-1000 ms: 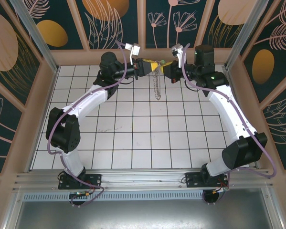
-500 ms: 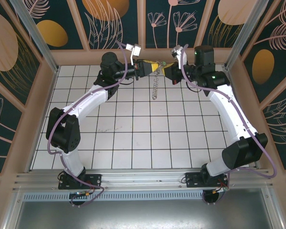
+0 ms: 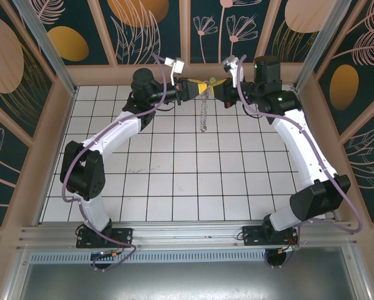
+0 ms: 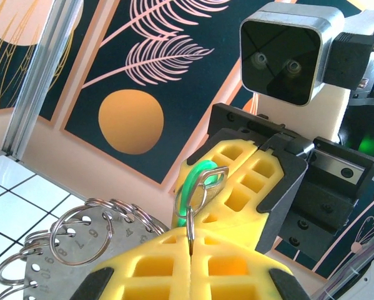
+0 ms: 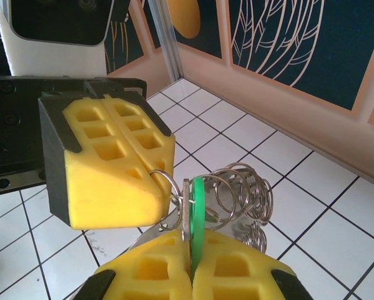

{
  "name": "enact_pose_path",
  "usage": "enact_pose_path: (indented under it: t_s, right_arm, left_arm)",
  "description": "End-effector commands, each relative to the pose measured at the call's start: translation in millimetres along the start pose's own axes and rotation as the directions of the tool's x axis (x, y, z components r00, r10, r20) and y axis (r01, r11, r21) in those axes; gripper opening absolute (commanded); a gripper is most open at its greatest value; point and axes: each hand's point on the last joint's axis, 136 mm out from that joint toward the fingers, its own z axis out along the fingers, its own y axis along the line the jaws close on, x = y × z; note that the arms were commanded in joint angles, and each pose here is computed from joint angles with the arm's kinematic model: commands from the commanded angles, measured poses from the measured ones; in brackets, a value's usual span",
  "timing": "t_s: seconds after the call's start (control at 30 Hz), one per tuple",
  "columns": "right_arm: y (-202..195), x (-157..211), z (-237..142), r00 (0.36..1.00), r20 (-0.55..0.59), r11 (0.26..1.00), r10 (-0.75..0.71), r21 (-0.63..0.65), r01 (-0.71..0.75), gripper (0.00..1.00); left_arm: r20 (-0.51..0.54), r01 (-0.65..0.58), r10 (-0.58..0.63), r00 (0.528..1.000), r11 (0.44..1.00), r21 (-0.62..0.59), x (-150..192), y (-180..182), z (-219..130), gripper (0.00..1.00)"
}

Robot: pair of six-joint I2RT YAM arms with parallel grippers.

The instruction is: Put the keys on the keyring

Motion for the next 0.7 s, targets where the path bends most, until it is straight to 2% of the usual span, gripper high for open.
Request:
enact_pose_path:
  t_s: [0.0,0.67]
  right_arm:
    - [3,-12,-1,0.999,0.016,0.999,-0.039,0.003,0.039,0.0]
    - [-3,-28,-5,0.998,0.008,0.997,-0.064,0.054,0.063,0.0]
  left_arm:
    - [0.018,-0.049,0.048,0.999,0.998,0.045,-12,-18,-1,0.0]
    - [0.009,-0.044,0.044,0.999,0.998,0.04,-7,-16,-2,0.0]
